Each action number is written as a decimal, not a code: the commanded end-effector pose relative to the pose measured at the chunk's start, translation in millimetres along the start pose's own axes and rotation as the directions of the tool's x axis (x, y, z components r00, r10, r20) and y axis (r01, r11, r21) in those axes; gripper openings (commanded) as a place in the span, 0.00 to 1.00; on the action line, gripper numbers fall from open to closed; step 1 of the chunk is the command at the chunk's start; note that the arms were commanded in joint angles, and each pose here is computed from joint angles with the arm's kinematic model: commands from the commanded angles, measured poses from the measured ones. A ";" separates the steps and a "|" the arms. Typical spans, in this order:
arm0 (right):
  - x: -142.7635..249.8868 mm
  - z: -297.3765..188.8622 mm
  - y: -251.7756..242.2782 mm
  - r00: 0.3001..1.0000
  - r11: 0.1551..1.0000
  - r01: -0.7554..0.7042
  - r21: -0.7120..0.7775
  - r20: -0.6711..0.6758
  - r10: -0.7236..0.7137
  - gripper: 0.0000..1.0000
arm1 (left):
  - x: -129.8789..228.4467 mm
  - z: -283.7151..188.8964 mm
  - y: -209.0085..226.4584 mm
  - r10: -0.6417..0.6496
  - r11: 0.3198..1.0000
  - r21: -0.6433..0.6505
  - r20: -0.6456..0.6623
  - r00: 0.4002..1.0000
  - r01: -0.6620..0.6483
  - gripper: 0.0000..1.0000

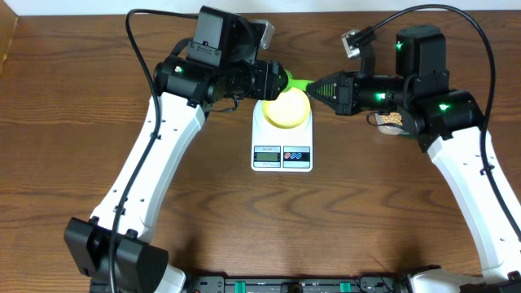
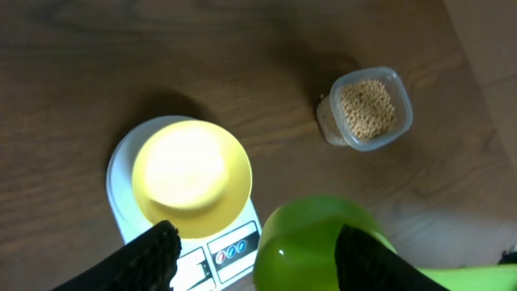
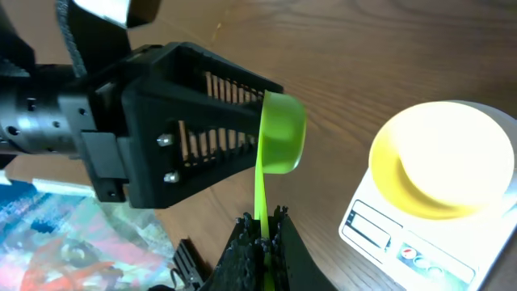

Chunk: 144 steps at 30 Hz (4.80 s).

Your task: Scoop item into bowl and weigh 50g on scale

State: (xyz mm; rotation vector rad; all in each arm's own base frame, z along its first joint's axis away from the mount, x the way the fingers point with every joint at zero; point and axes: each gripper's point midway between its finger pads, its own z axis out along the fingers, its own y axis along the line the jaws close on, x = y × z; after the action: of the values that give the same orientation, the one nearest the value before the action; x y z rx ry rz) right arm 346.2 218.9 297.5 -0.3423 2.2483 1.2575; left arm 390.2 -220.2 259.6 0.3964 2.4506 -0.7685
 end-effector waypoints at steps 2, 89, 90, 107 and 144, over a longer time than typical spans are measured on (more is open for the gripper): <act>-6.6 -7.3 -11.3 0.999 0.995 -0.008 0.095 0.034 0.005 0.01 | -4.9 -6.7 -1.4 0.035 0.999 -0.010 0.022 0.999 -0.035 0.65; 10.1 -144.4 -108.2 0.987 0.461 -0.162 0.873 0.148 0.067 0.01 | 215.4 161.7 21.5 0.213 0.939 -0.157 -0.427 0.879 -0.305 0.65; 10.1 -144.4 -108.2 0.987 0.461 -0.162 0.873 0.148 0.067 0.01 | 215.4 161.7 21.6 0.209 0.940 -0.160 -0.426 0.880 -0.300 0.65; 10.1 -144.4 -108.2 0.987 0.461 -0.162 0.873 0.148 0.067 0.01 | 211.6 163.7 19.9 0.198 0.945 -0.163 -0.407 0.891 -0.285 0.65; 6.7 -145.4 -108.7 0.986 0.455 -0.165 0.875 0.157 0.055 0.01 | 196.8 138.0 8.4 0.209 0.944 -0.163 -0.377 0.903 -0.286 0.65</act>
State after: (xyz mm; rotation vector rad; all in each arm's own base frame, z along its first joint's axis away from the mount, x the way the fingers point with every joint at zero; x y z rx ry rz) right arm 341.7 42.4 268.0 0.2591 2.5349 -0.0250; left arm 293.5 -275.8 22.3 0.8275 2.7396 -0.3082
